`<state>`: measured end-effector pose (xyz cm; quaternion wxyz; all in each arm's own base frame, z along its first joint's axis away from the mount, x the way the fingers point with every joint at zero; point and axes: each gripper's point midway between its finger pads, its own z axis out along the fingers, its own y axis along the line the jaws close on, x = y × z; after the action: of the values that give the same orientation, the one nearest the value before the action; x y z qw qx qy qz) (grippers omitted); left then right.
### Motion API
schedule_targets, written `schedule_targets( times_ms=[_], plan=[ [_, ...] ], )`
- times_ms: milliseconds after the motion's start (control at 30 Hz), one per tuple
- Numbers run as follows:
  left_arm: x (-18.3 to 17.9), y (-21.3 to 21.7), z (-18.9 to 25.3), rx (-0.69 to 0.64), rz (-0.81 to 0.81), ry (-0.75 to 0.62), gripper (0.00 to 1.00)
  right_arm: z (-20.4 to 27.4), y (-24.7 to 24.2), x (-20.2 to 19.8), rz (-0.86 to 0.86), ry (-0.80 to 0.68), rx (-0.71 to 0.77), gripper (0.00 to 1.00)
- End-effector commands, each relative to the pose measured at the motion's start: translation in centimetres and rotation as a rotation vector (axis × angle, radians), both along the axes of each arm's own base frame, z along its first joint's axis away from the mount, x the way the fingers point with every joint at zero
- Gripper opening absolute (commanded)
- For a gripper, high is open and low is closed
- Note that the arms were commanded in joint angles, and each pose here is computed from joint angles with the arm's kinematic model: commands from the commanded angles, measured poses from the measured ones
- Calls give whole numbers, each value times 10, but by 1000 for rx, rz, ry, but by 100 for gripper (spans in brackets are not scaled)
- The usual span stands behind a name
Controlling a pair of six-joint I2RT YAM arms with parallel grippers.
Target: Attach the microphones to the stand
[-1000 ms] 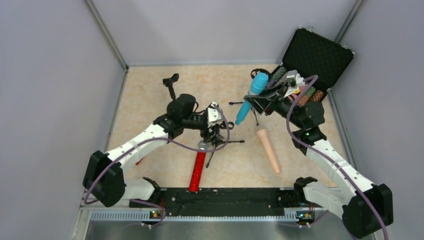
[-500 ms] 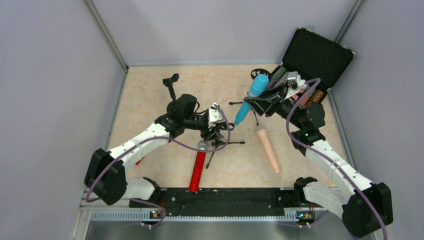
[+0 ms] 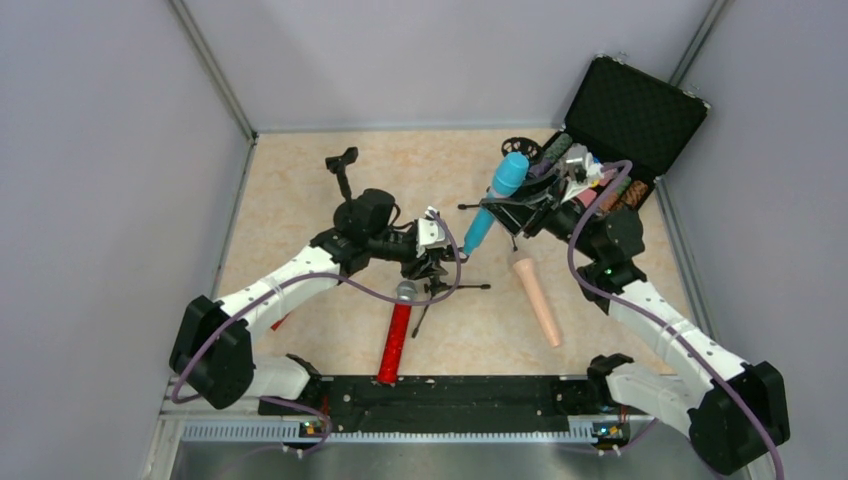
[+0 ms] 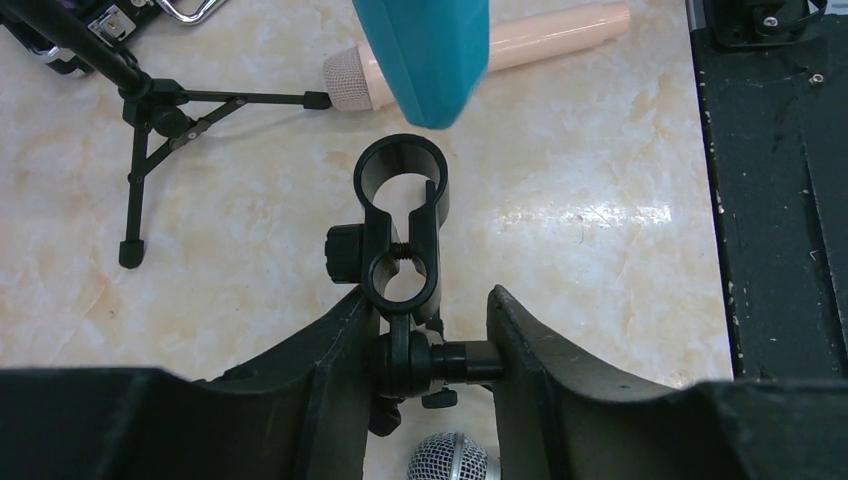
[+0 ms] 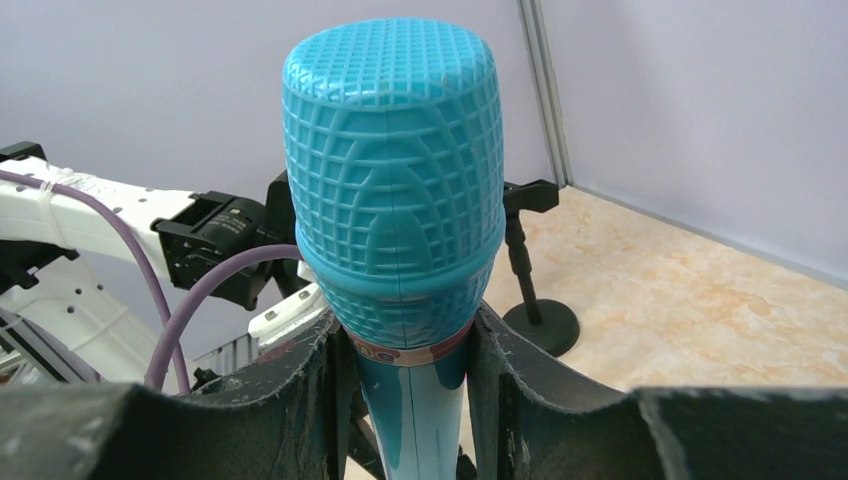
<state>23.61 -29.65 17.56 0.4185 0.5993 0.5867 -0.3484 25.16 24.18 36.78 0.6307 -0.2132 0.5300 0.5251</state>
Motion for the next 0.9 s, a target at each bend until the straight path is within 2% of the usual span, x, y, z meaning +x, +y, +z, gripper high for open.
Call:
schedule_targets(
  times_ms=[0, 333, 867],
  plan=[
    [-2, -8, 14, -40, -51, -27, 44, 10, 9, -7, -12, -86, -12, 0],
    [-3, -8, 15, -41, -58, -30, 33, 5, 9, -4, -60, -103, -5, 0],
    [-3, -8, 12, -31, -57, -41, 30, -20, 13, 10, -86, -59, -45, 0]
  ],
)
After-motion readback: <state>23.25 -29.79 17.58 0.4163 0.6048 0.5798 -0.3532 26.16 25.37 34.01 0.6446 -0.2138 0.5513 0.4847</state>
